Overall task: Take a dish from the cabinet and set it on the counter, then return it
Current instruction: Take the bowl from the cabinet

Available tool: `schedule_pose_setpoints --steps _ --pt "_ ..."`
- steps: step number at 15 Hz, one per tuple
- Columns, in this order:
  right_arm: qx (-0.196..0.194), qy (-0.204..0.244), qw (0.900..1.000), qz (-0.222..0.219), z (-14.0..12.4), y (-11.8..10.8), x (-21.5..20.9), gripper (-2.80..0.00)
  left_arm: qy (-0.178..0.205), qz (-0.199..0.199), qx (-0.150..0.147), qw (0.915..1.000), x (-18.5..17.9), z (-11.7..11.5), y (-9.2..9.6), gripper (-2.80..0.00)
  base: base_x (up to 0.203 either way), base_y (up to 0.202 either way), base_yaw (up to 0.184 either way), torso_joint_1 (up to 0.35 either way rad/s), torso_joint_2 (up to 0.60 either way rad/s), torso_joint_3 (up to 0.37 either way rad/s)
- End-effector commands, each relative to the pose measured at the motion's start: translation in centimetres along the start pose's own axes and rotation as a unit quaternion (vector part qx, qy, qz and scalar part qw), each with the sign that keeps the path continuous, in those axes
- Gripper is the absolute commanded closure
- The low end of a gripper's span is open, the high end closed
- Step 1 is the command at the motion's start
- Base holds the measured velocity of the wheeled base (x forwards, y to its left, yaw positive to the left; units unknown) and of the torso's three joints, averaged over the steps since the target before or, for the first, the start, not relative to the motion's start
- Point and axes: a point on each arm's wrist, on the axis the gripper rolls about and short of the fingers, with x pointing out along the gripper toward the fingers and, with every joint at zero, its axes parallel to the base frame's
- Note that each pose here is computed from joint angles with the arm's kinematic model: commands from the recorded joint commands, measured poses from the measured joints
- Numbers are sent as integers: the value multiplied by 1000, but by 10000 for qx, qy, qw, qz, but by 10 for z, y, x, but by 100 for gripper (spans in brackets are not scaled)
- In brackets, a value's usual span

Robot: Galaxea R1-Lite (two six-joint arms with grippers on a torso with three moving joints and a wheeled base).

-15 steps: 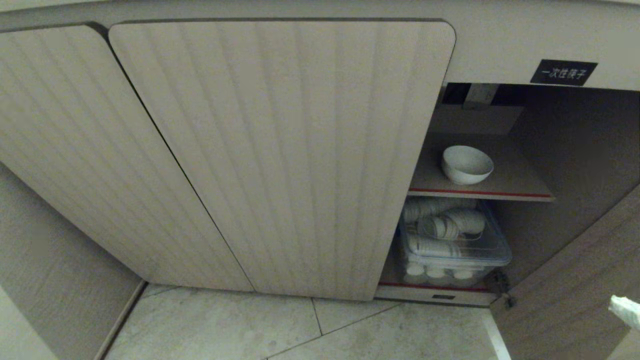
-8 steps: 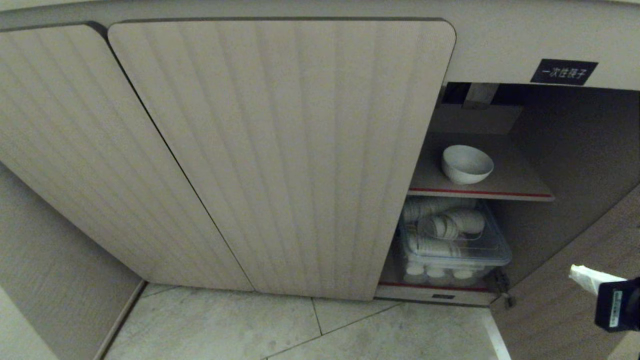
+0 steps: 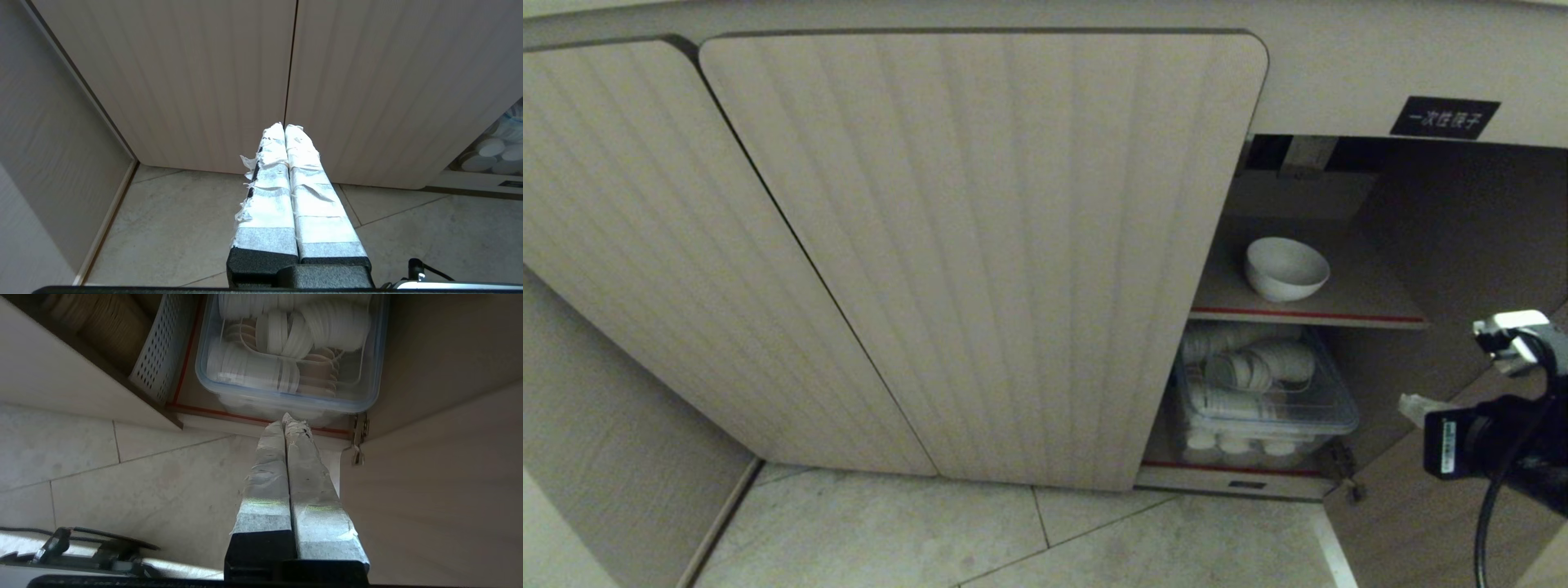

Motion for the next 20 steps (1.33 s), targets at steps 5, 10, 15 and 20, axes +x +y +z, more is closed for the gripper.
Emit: schedule_pose_setpoints --steps 5,10,15,20 --pt "-23 48 10000 -10 20 2 38 0 -7 2 -4 10000 0 0 0 0 0 0 0 0 0 0" --pt "1 -174 9998 -88 31 3 67 0 0 3 -4 10000 0 0 0 0 0 0 0 0 0 0" --pt "77 -293 9986 -444 45 2 90 0 0 3 -4 10000 0 0 0 0 0 0 0 0 0 0" --pt "190 -513 9961 -689 64 -12 109 0 -7 2 -4 10000 0 0 0 0 0 0 0 0 0 0"
